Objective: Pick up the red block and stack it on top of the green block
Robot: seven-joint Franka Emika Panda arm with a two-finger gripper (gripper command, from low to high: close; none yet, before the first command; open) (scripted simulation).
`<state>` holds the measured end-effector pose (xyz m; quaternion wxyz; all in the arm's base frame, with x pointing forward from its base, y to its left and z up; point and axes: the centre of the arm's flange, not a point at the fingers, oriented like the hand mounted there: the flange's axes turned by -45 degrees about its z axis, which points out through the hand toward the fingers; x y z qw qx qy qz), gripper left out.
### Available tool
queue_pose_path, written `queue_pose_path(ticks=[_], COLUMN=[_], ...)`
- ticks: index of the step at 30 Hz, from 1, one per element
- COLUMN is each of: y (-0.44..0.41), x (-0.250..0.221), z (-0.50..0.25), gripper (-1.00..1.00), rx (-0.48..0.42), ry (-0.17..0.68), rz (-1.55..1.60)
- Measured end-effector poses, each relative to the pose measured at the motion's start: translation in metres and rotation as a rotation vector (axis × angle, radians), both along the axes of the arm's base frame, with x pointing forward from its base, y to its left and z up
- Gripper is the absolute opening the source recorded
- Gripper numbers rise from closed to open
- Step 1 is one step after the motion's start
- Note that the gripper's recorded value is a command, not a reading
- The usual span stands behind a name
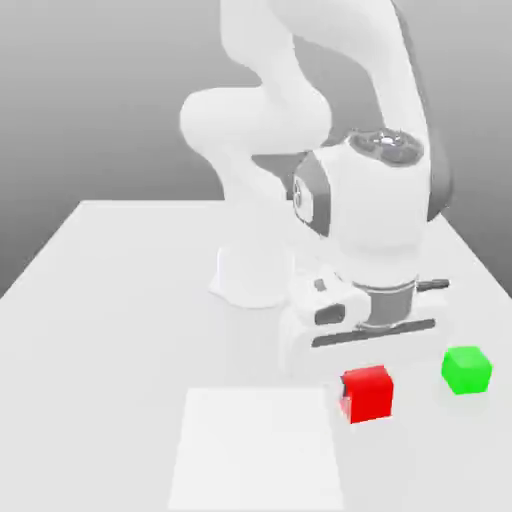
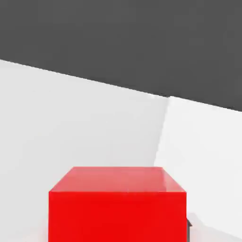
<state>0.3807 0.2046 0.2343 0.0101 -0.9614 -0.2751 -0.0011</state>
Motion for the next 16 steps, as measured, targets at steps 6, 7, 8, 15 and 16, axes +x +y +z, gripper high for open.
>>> queue_pose_path(ticks=[6, 7, 8, 15, 16], y=[0.116, 0.129, 0.139, 0.115, 0.115], x=[-0.109, -0.124, -0.137, -0.109, -0.109], z=[0.011, 0.007, 0.001, -0.051, -0.051], gripper=[-1.0, -1.0, -1.0, 1.0, 1.0], rx=[-0.014, -0.016, -0.017, -0.019, -0.019], ry=[-0.009, -0.01, -0.012, -0.011, -0.011], rz=[0.623, 0.691, 0.74, 0.661, 0.661])
